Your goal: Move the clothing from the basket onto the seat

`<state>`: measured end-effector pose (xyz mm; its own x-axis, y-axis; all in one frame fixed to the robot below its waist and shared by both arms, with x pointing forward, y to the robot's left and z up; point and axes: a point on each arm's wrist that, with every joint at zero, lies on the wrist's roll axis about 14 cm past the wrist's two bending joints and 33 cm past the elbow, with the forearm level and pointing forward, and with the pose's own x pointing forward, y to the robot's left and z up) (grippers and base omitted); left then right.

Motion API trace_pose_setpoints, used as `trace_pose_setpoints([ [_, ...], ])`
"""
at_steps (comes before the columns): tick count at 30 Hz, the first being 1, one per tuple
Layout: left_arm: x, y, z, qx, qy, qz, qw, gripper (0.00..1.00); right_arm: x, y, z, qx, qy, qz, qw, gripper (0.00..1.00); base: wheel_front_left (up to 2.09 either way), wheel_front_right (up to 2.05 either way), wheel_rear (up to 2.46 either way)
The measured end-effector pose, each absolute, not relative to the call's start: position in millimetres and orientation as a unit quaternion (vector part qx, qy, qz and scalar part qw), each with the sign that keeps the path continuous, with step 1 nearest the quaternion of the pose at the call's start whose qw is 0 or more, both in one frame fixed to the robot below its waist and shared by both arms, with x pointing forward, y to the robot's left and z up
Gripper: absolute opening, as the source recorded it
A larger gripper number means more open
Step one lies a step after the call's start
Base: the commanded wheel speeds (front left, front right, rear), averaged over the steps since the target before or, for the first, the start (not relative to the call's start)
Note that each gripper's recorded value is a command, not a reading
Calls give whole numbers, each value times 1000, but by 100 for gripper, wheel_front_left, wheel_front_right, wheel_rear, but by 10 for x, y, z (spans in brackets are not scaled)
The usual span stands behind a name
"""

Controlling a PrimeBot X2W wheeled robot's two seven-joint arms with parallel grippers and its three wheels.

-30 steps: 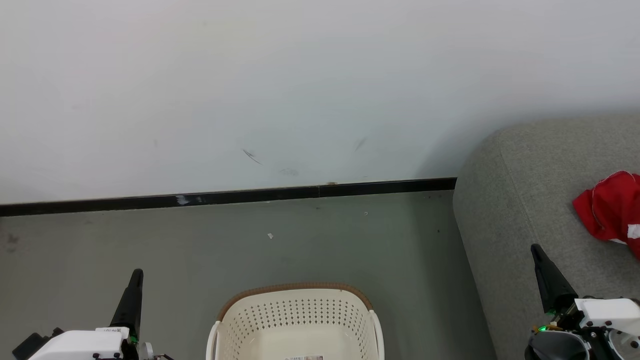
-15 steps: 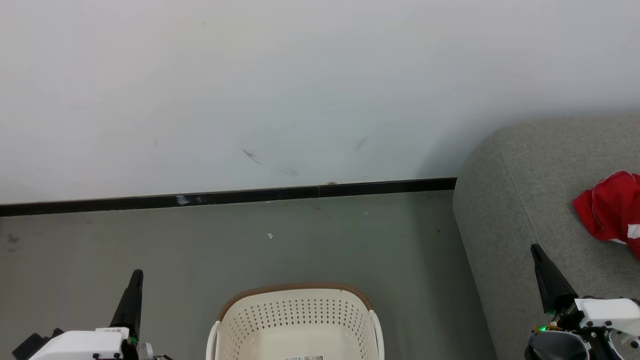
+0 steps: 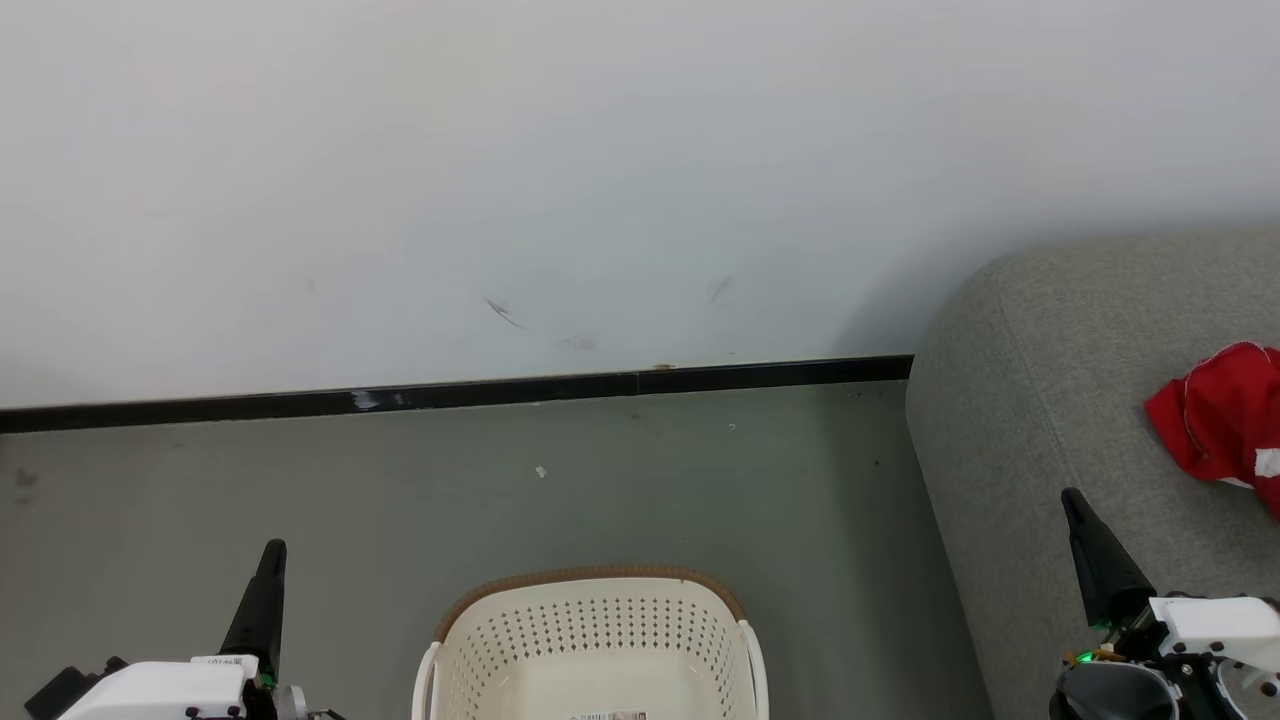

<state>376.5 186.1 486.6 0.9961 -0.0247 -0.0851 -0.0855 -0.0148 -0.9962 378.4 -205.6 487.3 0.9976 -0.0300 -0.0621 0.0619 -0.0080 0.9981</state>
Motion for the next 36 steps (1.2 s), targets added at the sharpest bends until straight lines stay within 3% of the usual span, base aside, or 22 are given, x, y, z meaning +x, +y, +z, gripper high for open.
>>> trace_pose_setpoints([
  [36, 3764, 1863, 4864, -712, 38, 21, 701, 0, 3783, -2056, 4872, 709, 11, -33, 704, 0, 0, 0, 0],
])
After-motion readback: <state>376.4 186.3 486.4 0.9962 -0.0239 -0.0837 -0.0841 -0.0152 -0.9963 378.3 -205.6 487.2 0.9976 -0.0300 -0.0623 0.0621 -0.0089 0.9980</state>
